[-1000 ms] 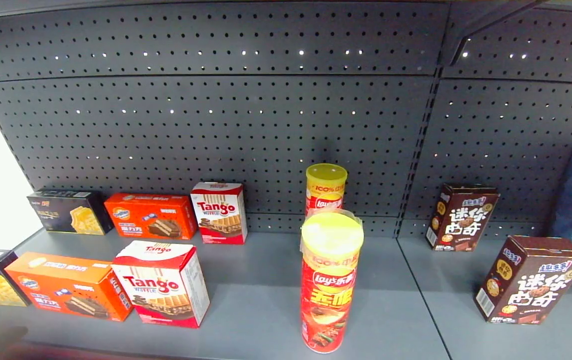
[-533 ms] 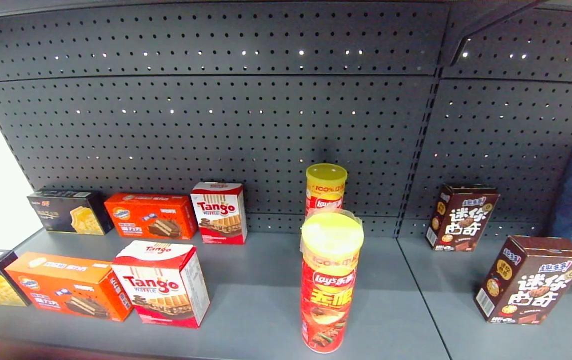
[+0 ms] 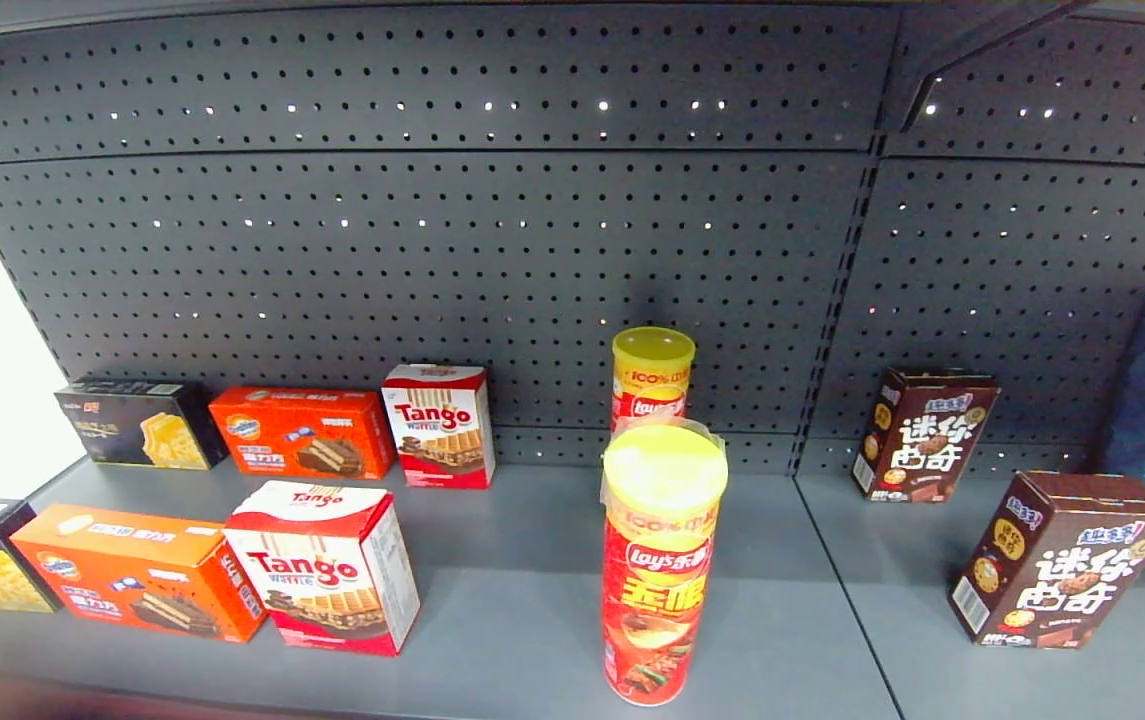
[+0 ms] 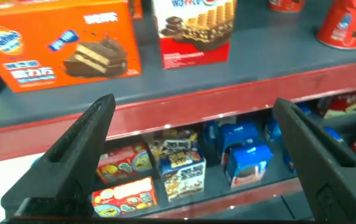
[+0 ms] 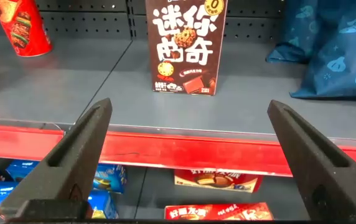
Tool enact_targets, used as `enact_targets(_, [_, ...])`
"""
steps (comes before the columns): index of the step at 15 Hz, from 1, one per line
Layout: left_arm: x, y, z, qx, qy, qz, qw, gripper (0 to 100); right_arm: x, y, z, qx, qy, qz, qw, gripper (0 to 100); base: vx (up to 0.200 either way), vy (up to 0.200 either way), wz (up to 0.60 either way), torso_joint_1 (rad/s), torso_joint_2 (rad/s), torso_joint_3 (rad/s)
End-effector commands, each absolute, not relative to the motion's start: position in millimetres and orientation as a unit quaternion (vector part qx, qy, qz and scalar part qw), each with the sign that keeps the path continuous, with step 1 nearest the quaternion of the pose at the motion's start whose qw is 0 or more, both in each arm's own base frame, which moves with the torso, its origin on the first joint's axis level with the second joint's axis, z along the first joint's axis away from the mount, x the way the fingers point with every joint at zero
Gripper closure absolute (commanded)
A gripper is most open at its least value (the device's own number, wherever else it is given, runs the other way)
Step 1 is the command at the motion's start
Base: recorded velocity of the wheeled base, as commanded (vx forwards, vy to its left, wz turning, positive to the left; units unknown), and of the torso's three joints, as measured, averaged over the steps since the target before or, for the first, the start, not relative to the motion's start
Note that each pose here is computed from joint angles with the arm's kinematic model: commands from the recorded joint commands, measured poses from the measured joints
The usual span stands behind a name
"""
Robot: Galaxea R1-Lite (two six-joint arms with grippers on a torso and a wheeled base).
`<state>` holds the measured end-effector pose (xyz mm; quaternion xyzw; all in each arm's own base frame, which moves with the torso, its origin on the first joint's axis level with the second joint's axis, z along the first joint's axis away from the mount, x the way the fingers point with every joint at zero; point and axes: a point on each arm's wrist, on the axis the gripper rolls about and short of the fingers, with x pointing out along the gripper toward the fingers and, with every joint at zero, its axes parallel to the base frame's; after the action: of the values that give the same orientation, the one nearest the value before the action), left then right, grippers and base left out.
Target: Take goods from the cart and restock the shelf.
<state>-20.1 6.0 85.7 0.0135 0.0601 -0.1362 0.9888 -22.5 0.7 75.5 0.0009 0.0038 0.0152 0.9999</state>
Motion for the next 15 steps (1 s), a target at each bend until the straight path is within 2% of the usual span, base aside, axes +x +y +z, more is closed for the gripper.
enact_targets(1, [-21,6,87,0.012,0.053,-0.129,0.99,0,-22,1,75,0.001,0.005,0.015,1.0,0,0.0,0.0,0.0,0.0,0.0,0.0])
enact_targets(3, [-19,0,87,0.006,0.074,-0.07,0.995,0,-22,1,75,0.001,0.005,0.015,1.0,0,0.0,0.0,0.0,0.0,0.0,0.0])
enact_targets(6, [-24,-7,87,0.001,0.042,-0.11,0.993,0,-22,1,76,0.001,0.005,0.015,1.0,0,0.0,0.0,0.0,0.0,0.0,0.0])
enact_targets(8, [-24,-6,87,0.004,0.042,-0.101,0.994,0,-22,1,75,0.001,0.005,0.015,1.0,0,0.0,0.0,0.0,0.0,0.0,0.0])
enact_targets(9, [-24,-5,87,0.004,0.044,-0.076,0.996,0,-22,1,76,0.001,0.005,0.015,1.0,0,0.0,0.0,0.0,0.0,0.0,0.0])
enact_targets(12, [-23,2,85,0.012,0.046,0.084,0.995,0,-22,1,75,0.001,0.005,0.015,1.0,0,0.0,0.0,0.0,0.0,0.0,0.0])
enact_targets(14, [-22,2,85,0.022,0.034,0.071,0.997,0,-22,1,75,0.001,0.005,0.015,1.0,0,0.0,0.0,0.0,0.0,0.0,0.0])
enact_targets(15, [-21,-2,84,0.026,0.026,-0.014,0.999,0,-22,1,75,0.001,0.005,0.015,1.0,0,0.0,0.0,0.0,0.0,0.0,0.0])
